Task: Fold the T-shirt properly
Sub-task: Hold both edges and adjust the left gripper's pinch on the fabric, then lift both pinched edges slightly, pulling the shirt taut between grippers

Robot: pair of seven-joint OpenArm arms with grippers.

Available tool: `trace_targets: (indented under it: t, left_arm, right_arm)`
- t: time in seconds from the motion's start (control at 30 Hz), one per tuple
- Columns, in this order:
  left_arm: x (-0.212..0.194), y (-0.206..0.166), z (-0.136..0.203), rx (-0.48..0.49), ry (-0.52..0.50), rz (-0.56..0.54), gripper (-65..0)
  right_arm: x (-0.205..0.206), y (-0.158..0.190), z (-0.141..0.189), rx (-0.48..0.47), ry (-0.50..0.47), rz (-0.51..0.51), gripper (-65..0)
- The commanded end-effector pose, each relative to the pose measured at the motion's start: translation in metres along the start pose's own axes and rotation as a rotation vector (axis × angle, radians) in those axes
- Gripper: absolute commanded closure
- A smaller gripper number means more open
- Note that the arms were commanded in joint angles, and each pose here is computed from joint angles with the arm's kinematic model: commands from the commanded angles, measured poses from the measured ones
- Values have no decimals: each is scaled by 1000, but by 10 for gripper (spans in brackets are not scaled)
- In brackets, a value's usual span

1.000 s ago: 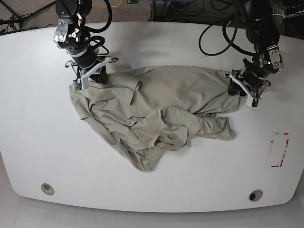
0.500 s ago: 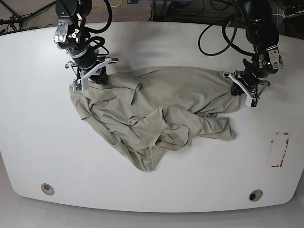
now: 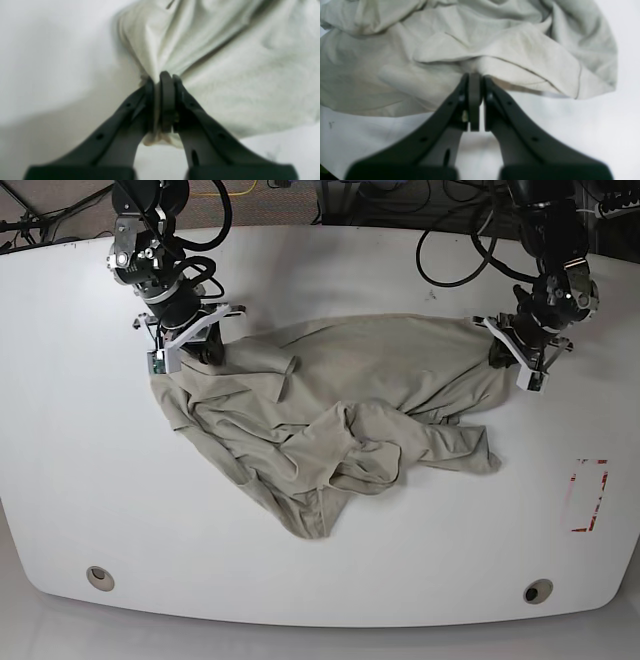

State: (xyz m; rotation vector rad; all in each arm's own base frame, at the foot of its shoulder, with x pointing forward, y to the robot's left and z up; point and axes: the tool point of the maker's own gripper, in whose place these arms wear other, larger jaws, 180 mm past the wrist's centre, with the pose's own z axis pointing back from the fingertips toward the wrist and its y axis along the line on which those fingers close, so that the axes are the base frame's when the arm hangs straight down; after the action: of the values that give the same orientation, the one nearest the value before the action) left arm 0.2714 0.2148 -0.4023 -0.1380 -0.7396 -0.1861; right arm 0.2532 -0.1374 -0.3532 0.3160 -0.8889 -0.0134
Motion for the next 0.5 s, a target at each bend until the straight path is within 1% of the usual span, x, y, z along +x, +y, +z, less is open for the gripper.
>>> trace_targets:
  t: [0.0, 0.47]
  left_arm:
    - [12, 2, 7, 5, -38, -27, -1]
    - [21, 0, 19, 23, -73, -50, -1]
  right_arm:
    - [13, 2, 4, 13, -46, 18, 0]
    - [15, -3, 5, -8, -45, 49, 0]
